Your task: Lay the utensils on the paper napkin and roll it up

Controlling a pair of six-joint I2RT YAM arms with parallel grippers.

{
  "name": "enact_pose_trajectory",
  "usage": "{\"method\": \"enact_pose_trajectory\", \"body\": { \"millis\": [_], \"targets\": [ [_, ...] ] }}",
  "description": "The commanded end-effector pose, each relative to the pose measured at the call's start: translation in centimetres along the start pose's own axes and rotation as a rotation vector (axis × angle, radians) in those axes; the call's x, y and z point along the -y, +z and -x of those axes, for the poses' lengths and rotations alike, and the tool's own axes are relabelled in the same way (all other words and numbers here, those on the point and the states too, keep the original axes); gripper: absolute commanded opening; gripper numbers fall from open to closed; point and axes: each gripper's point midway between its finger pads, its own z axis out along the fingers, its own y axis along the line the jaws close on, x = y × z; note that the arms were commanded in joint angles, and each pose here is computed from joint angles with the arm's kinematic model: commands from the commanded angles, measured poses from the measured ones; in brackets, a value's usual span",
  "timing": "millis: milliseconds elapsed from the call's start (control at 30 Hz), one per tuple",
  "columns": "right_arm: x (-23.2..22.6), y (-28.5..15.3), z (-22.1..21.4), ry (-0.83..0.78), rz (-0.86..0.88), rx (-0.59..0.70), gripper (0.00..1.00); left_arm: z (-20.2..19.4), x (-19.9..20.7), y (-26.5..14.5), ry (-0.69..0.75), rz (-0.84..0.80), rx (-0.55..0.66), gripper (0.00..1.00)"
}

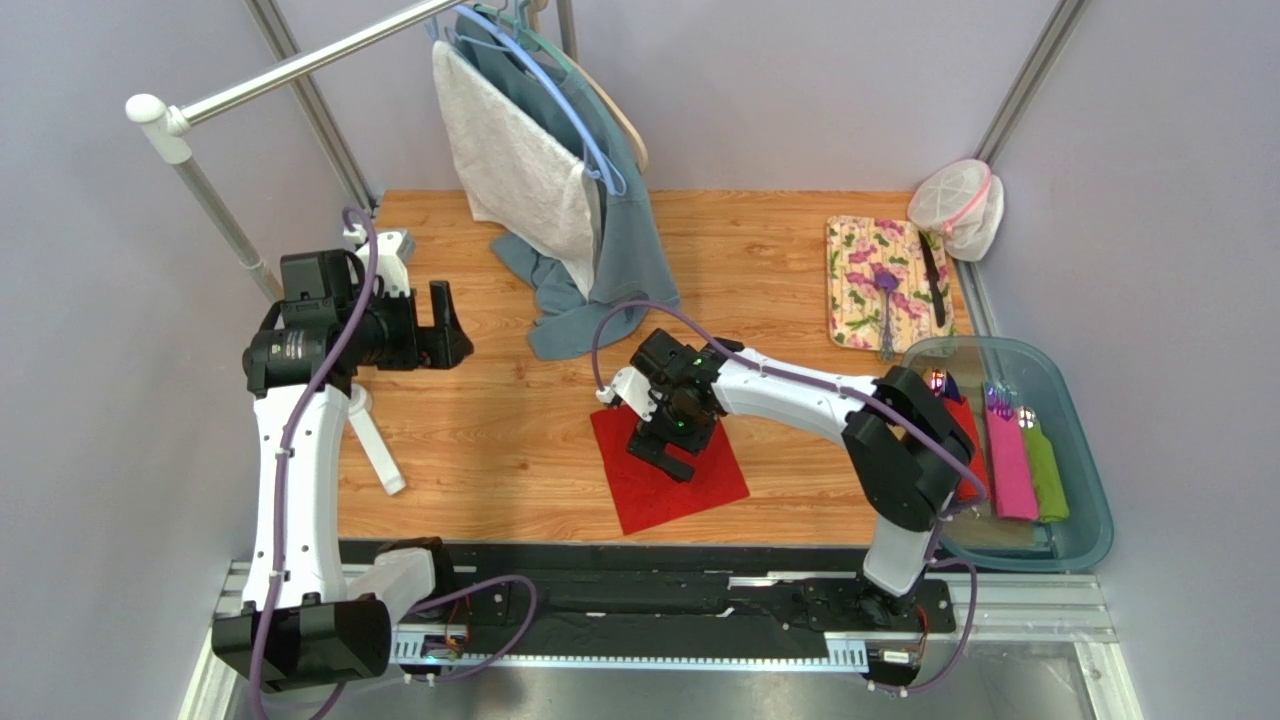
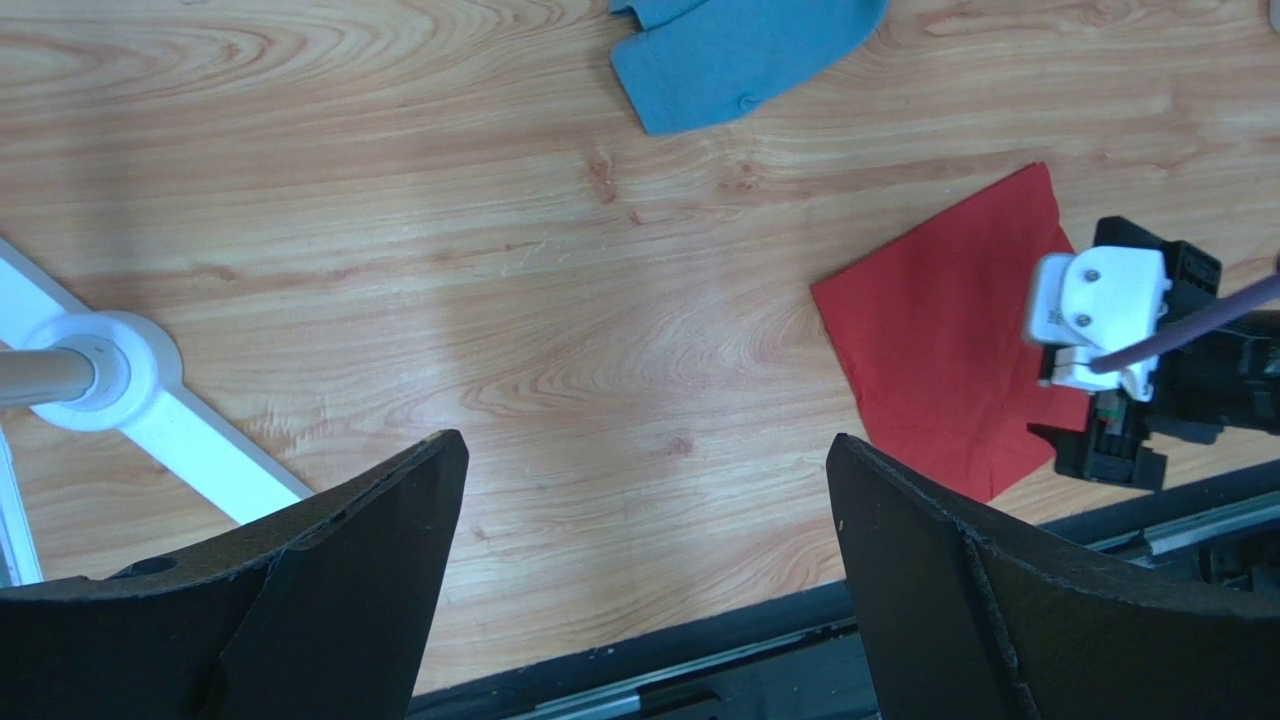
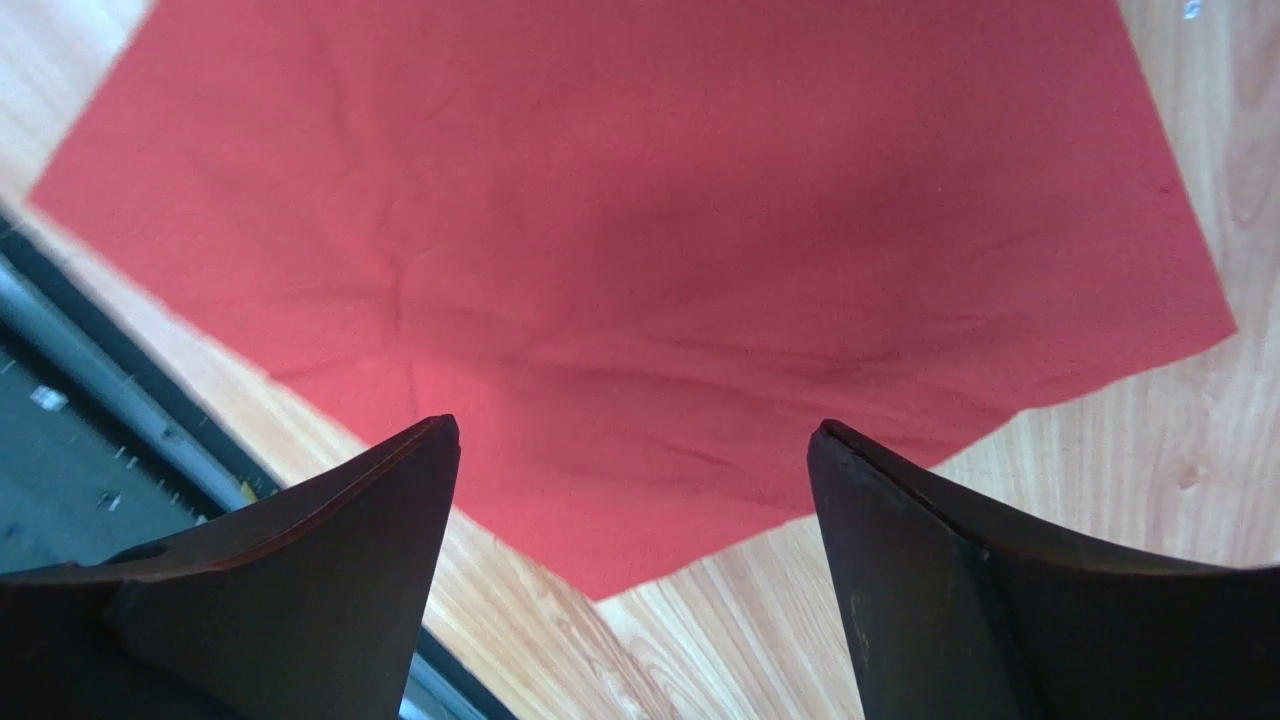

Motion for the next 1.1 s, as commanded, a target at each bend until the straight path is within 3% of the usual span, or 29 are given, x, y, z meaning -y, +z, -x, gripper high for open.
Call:
{"method": "enact_pose_trajectory", "body": {
  "millis": [0,300,533,800,1067],
  "targets": [
    [1.5,0.7,1.9,0.077,-0.116,0.029,0.91,1.4,0.1,-0.7,-0.025,-0.002,0.045,0.99],
    [1.7,2.7,-1.6,-0.111,-0.061,-0.058,0.95,1.1,-0.3,-0.1,-0.041,0.009,0.035,0.99],
    [5.1,2.2,-4.9,-0.217,0.02,-0.125,0.94,1.3,-0.7,0.2,-0.031,0.021,0.048,0.99],
    [10.5,1.3,-5.9,-0.269,0.057,-0.137,0.93,1.4,-0.6,0.7,-0.017,0.005,0.066,0.99],
    [11.8,0.9,-5.4,-0.339,0.05,-0.131,0.94,1.9,0.0,0.7,-0.002,-0.031,0.1,0.99]
  ]
}}
